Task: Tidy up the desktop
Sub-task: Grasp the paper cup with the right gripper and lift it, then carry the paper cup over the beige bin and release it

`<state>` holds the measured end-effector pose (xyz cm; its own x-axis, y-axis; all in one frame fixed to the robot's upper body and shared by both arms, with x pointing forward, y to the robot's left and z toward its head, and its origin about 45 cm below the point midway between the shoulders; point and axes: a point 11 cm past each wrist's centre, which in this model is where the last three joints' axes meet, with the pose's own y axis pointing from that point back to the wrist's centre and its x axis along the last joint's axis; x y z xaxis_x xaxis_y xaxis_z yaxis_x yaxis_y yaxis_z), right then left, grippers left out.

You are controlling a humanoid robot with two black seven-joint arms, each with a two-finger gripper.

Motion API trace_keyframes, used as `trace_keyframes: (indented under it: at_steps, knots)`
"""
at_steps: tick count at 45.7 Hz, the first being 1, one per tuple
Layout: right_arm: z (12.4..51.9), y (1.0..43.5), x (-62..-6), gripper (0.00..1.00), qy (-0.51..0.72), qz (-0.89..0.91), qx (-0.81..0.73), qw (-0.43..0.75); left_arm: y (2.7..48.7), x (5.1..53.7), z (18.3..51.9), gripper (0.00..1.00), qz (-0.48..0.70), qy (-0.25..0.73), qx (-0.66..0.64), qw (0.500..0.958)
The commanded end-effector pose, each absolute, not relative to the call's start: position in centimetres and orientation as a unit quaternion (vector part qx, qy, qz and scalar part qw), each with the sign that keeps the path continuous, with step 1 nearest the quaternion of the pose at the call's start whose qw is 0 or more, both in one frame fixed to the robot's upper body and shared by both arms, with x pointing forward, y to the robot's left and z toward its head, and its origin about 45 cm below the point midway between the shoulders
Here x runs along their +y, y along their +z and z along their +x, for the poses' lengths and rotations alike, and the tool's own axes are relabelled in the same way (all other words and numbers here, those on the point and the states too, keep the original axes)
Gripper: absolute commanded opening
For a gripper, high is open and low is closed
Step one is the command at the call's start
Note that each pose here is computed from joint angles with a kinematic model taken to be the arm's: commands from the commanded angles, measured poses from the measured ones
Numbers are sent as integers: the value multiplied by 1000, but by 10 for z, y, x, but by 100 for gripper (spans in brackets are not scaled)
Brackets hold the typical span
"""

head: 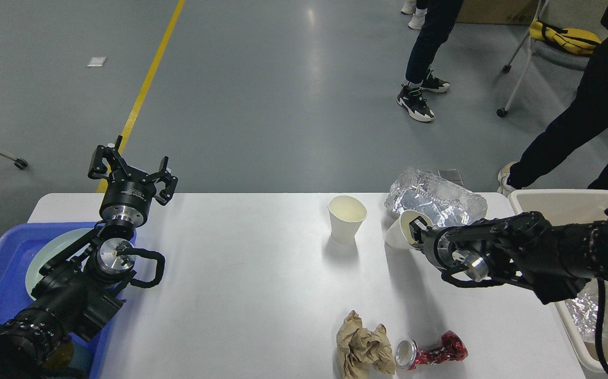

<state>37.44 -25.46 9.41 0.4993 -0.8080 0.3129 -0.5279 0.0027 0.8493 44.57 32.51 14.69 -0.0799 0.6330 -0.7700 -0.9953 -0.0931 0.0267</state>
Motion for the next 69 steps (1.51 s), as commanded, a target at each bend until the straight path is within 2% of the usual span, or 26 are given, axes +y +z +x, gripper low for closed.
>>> trace_keyframes:
  at_steps: [1, 10, 17, 30, 36, 43, 48, 58, 67, 69]
  knots:
    - [368, 96, -258, 0, -139, 697, -470, 524, 147, 325, 445, 98, -306, 673, 295, 605]
    - [357, 130, -283, 0, -99, 714, -413, 557, 147, 325, 446, 98, -306, 673, 296, 605]
    - [344, 206, -301, 0, -7, 742, -279, 610, 147, 325, 446, 98, -306, 673, 296, 605]
    - [307, 371, -230, 0, 64, 807, -58, 584, 147, 325, 446, 98, -306, 673, 296, 605]
    - [298, 404, -213, 0, 84, 811, -11, 580, 147, 325, 445, 98, -306, 673, 295, 605]
    - [303, 398, -220, 0, 84, 806, -31, 585, 147, 325, 445, 98, -306, 673, 295, 605]
    - [321, 372, -256, 0, 73, 788, -87, 605, 147, 325, 446, 98, -306, 673, 296, 605]
    - [349, 277, -418, 0, 24, 692, -222, 686, 147, 325, 446, 98, -306, 673, 296, 605]
    - [334, 180, -553, 0, 43, 544, -381, 746, 146, 326, 445, 98, -306, 673, 296, 604]
    - [332, 160, -562, 0, 50, 526, -417, 740, 147, 325, 446, 98, -306, 673, 295, 605]
